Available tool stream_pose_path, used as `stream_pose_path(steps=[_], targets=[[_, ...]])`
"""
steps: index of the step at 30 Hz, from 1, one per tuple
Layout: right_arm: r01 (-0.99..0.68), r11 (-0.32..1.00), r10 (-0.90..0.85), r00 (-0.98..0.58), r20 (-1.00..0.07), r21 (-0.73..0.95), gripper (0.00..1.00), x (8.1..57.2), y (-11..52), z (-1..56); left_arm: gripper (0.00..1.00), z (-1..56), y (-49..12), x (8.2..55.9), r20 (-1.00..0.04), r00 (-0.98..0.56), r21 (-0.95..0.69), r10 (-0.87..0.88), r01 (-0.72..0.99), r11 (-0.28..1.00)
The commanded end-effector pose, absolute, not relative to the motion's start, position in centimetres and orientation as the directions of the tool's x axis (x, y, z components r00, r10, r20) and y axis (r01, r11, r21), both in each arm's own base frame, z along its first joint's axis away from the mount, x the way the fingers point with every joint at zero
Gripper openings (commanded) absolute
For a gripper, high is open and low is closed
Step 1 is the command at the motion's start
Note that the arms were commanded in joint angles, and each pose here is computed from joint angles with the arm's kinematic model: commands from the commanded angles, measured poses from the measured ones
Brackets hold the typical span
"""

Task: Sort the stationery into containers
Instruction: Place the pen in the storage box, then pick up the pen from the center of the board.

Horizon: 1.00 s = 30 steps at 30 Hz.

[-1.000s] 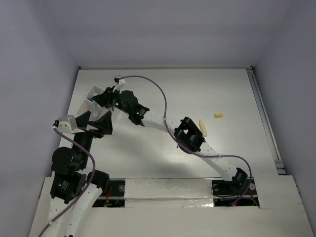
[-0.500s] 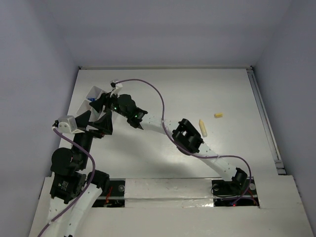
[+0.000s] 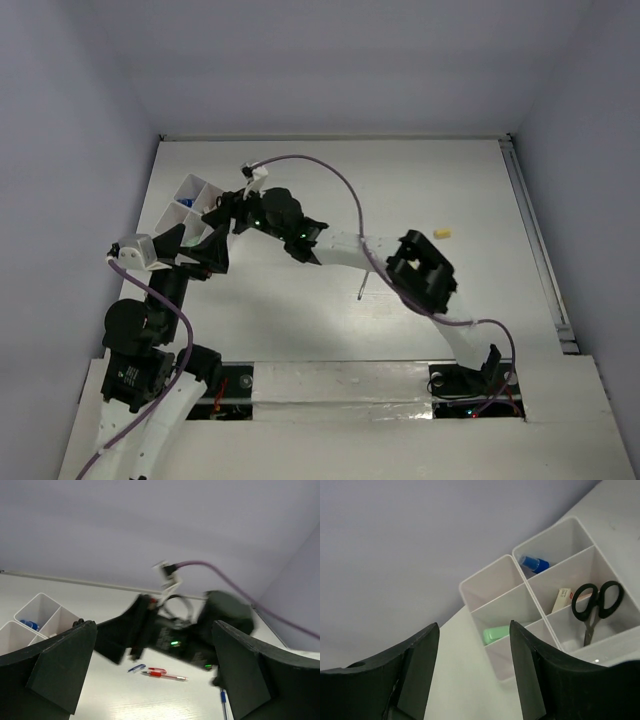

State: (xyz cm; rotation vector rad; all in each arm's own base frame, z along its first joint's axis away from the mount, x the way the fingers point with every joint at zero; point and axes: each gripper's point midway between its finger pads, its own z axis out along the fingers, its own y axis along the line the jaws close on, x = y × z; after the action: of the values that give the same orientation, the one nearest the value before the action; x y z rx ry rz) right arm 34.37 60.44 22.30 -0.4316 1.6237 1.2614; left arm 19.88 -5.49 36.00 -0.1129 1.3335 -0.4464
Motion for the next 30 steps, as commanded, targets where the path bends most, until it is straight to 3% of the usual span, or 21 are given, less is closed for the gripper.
stream_pose_path(steps=[1, 5, 6, 7, 9, 13, 15, 16, 19, 25, 30], targets=[[-0.812, 0.388, 0.401, -0.277, -0.873, 0.435, 0.64, 33.4, 54.5, 33.6, 0.99, 36.8, -6.3, 20.1, -0.905, 0.181, -0.325, -0.385, 0.292, 0.9], [-0.662, 0.609, 0.26, -0.354, -0.898, 0.437, 0.47, 34.4, 46.0, 28.0, 0.99, 36.3, -7.3, 20.5, -0.912, 0.137, -0.327, -0.386, 0.325, 0.887], [-0.429, 0.791, 0.193, -0.502, -0.843, 0.436, 0.29, 34.9, 36.2, 20.0, 0.99, 35.0, -9.3, 21.3, -0.928, 0.041, -0.328, -0.369, 0.374, 0.867], [-0.439, 0.78, 0.217, -0.48, -0.85, 0.447, 0.29, 34.6, 35.9, 21.9, 0.99, 35.1, -9.3, 21.3, -0.928, 0.043, -0.328, -0.37, 0.375, 0.867], [-0.278, 0.866, 0.194, -0.579, -0.792, 0.415, 0.22, 33.9, 29.6, 16.2, 0.99, 33.8, -10.7, 22.0, -0.937, -0.031, -0.331, -0.349, 0.408, 0.851], [-0.081, 0.924, 0.242, -0.633, -0.735, 0.374, 0.2, 31.8, 20.7, 13.6, 0.99, 32.6, -13.3, 22.6, -0.928, -0.145, -0.368, -0.342, 0.48, 0.796], [0.015, 0.942, 0.265, -0.647, -0.715, 0.335, 0.28, 31.0, 16.0, 12.5, 0.99, 32.3, -15.2, 22.3, -0.921, -0.199, -0.388, -0.336, 0.556, 0.735], [0.052, 0.953, 0.255, -0.668, -0.699, 0.297, 0.44, 30.2, 14.4, 11.8, 0.99, 31.8, -15.7, 22.1, -0.911, -0.231, -0.411, -0.341, 0.569, 0.712], [0.139, 0.962, 0.266, -0.668, -0.695, 0.234, 0.65, 30.4, 10.3, 11.4, 0.99, 31.8, -17.8, 21.4, -0.902, -0.271, -0.429, -0.336, 0.653, 0.624], [0.094, 0.971, 0.204, -0.802, -0.562, 0.219, 0.66, 31.0, 9.6, 7.0, 0.99, 29.4, -19.0, 21.4, -0.889, -0.354, -0.458, -0.292, 0.67, 0.585], [0.041, 0.968, 0.171, -0.828, -0.534, 0.247, 0.66, 32.0, 11.0, 6.5, 0.98, 28.4, -19.2, 21.5, -0.888, -0.376, -0.459, -0.266, 0.666, 0.588]])
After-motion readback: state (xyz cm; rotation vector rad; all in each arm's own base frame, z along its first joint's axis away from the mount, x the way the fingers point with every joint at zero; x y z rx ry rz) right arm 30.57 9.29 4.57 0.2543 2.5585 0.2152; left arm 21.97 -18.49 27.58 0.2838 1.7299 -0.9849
